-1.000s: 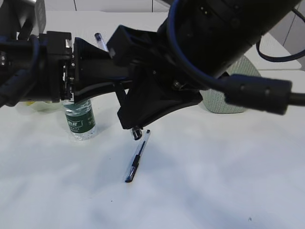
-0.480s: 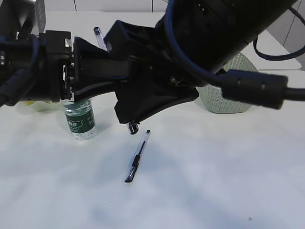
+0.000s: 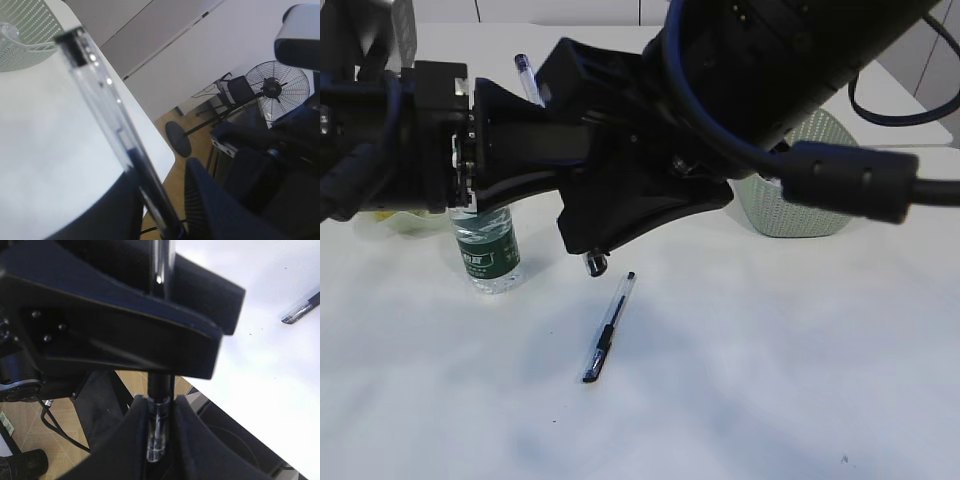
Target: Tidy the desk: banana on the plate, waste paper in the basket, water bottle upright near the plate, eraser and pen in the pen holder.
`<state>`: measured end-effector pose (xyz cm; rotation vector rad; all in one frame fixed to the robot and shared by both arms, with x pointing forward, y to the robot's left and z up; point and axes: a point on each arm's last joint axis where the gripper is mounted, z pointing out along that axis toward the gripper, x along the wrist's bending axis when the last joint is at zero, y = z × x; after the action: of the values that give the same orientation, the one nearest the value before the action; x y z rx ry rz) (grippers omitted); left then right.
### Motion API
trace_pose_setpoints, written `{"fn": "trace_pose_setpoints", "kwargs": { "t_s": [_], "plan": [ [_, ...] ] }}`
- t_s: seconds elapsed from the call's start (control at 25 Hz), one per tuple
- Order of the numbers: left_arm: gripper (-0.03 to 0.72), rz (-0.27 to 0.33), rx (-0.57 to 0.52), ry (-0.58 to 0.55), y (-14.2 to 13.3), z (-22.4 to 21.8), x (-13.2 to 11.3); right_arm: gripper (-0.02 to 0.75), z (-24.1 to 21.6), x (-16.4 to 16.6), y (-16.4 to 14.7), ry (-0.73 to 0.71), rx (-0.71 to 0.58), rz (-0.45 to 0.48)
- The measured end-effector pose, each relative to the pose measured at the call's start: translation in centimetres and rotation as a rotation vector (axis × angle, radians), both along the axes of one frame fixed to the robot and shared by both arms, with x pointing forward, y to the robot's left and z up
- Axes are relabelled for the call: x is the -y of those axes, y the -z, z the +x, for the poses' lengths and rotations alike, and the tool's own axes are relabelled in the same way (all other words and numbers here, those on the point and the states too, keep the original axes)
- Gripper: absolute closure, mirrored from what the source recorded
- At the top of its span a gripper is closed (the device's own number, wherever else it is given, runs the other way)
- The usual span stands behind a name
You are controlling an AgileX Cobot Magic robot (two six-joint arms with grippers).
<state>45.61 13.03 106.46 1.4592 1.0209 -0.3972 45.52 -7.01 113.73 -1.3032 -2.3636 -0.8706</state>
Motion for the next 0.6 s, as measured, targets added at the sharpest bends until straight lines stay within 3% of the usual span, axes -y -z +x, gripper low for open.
{"fn": "trace_pose_setpoints", "kwargs": {
  "t_s": [0.24,0.6],
  "plan": [
    [0.646,-0.044,-0.038,-0.019,-0.26,0.06,0.10,0.668,0.12,-0.08,-0.03,-0.003,0.025,0.004],
    [0.659,-0.044,-0.043,-0.026,-0.24,0.11,0.08,0.669,0.27,-0.18,0.16,-0.005,0.028,0.001]
  ]
}}
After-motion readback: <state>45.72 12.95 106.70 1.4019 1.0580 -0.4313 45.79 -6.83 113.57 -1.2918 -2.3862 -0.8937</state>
